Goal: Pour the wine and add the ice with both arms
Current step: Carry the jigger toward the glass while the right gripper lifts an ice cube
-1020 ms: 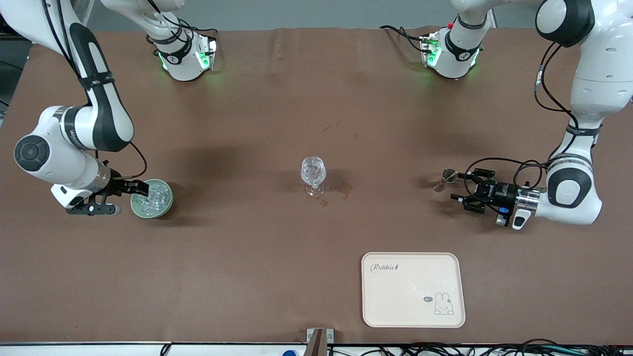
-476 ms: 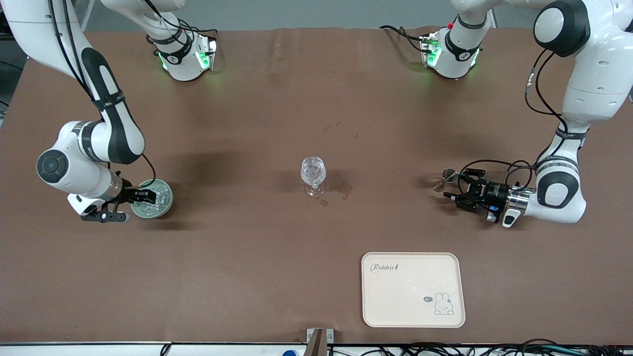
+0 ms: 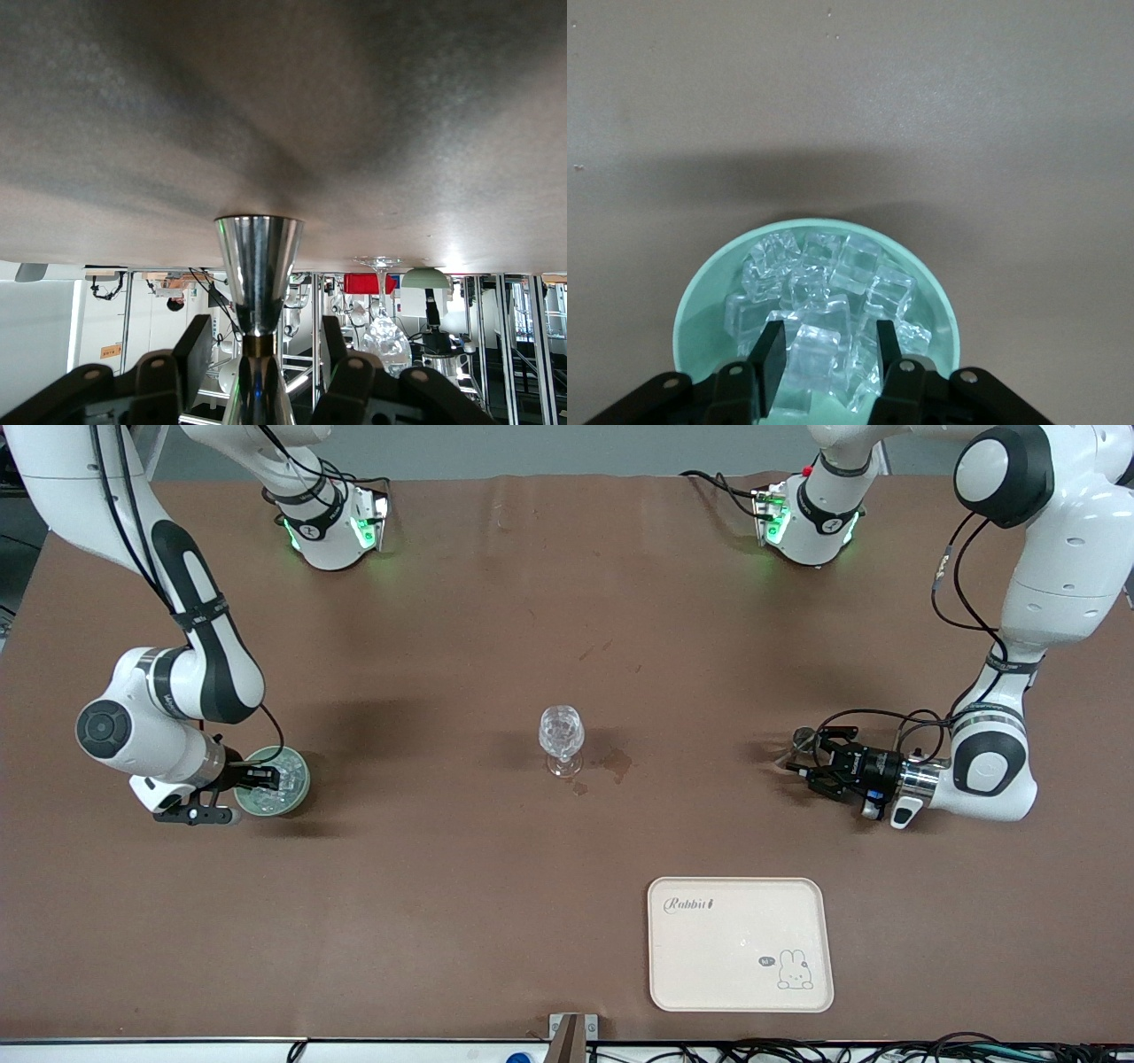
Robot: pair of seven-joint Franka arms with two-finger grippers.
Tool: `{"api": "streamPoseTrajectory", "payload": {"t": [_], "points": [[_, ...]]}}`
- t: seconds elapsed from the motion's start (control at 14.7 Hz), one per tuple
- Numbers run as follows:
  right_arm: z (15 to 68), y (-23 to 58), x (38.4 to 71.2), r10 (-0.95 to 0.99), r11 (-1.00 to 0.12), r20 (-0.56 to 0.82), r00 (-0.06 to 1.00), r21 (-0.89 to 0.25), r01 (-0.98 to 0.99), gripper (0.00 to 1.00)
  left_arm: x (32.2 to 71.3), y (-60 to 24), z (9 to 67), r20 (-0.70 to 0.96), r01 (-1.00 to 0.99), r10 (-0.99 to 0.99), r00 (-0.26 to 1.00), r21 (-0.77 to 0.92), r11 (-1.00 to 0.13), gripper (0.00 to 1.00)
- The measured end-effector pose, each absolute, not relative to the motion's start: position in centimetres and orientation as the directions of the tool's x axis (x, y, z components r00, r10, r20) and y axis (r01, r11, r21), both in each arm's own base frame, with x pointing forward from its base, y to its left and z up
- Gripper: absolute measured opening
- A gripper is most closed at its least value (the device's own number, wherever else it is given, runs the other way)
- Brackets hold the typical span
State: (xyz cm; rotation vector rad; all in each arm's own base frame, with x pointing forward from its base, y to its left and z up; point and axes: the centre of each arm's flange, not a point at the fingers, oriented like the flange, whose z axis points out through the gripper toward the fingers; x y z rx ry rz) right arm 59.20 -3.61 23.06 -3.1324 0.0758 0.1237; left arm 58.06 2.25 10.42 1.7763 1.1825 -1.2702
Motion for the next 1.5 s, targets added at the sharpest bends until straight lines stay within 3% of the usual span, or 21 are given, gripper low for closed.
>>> {"api": "streamPoseTrajectory", "payload": {"t": [0.14, 0.2, 0.27, 0.41, 0.68, 0.82, 0.95, 1.5], "points": [[22.8, -3.5, 59.2, -0.058, -0.998, -0.082, 0.995, -0.014, -0.059, 0.49, 58.1, 2.2, 10.4, -0.947, 0.923, 0.297, 0.125, 0.001, -0.385, 0.45], [22.8, -3.5, 59.2, -0.058, -0.998, -0.083, 0.995, -0.015, -0.060, 0.48, 58.1, 2.2, 10.4, -0.947, 0.923, 0.297, 0.125, 0.001, -0.385, 0.45], [22.7, -3.5, 59.2, -0.058, -0.998, -0.084, 0.995, -0.015, -0.060, 0.47, 58.1, 2.2, 10.4, -0.947, 0.923, 0.297, 0.125, 0.001, -0.385, 0.39], [22.7, -3.4, 59.2, -0.058, -0.998, -0.084, 0.995, -0.016, -0.060, 0.44, 58.1, 2.2, 10.4, -0.946, 0.923, 0.298, 0.126, 0.002, -0.385, 0.20], [22.7, -3.4, 59.1, -0.059, -0.998, -0.085, 0.995, -0.016, -0.060, 0.41, 58.3, 2.3, 10.6, -0.945, 0.924, 0.300, 0.132, 0.008, -0.383, 0.21], [22.7, -3.4, 59.1, -0.059, -0.998, -0.085, 0.995, -0.016, -0.061, 0.29, 58.6, 2.1, 10.8, -0.946, 0.924, 0.296, 0.134, 0.011, -0.382, 0.21], [22.7, -3.4, 59.1, -0.059, -0.998, -0.087, 0.994, -0.016, -0.061, 0.25, 59.2, 0.7, 11.9, -0.953, 0.931, 0.283, 0.108, -0.003, -0.366, 0.21], [22.6, -3.4, 59.1, -0.059, -0.998, -0.091, 0.994, -0.017, -0.060, 0.25, 62.8, -10.0, 21.7, -0.960, 0.948, 0.278, 0.040, -0.051, -0.314, 0.21]]}}
